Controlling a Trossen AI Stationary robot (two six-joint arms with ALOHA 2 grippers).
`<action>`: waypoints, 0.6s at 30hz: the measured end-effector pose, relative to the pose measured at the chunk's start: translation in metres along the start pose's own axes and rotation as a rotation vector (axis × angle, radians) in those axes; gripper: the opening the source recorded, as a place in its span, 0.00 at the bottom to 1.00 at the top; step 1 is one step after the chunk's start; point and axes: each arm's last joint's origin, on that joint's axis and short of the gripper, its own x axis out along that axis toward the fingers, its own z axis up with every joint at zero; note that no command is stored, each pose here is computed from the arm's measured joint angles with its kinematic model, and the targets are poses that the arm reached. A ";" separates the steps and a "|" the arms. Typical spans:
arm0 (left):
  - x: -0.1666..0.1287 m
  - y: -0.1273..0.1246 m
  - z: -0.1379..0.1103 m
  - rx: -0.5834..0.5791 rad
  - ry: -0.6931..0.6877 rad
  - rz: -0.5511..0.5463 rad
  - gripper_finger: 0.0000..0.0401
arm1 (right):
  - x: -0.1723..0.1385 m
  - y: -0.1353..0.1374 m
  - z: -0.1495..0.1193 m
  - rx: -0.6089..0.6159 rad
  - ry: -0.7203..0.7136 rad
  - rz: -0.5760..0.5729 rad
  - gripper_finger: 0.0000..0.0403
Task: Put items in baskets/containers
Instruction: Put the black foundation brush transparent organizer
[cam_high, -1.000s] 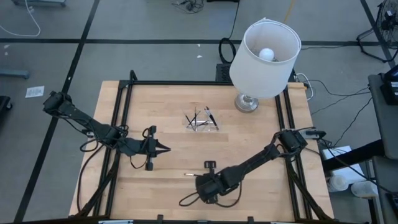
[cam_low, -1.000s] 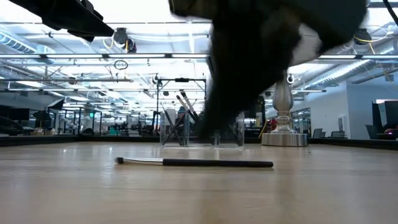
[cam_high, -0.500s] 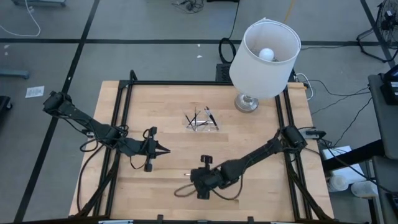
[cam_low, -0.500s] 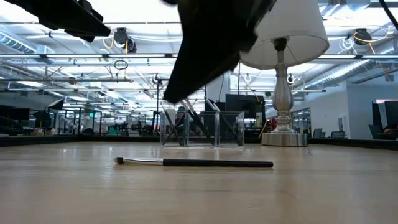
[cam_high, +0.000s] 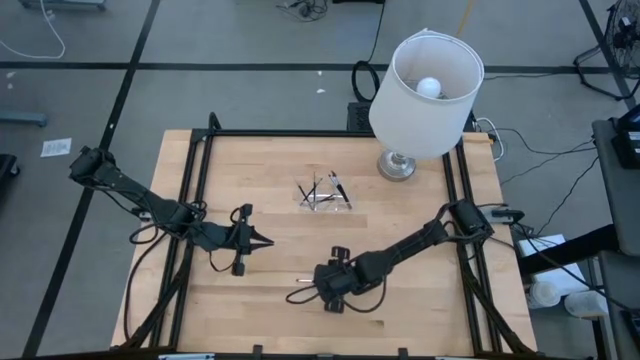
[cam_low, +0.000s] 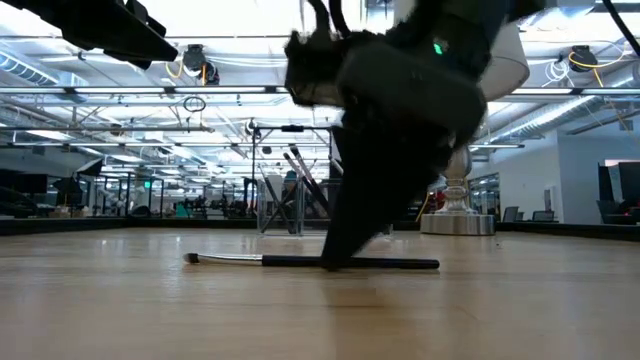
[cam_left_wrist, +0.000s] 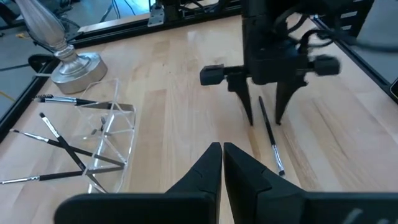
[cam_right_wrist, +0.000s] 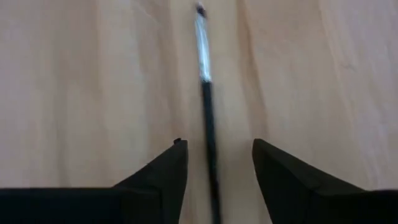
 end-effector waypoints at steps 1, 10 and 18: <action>0.000 0.000 0.000 0.000 0.000 0.001 0.06 | 0.003 -0.002 -0.004 0.013 0.004 -0.012 0.42; 0.000 0.001 0.000 0.002 -0.005 0.028 0.06 | 0.017 -0.014 -0.025 0.074 -0.023 0.000 0.35; 0.000 0.001 0.001 -0.004 -0.009 0.041 0.06 | 0.020 -0.018 -0.028 0.081 -0.004 -0.010 0.07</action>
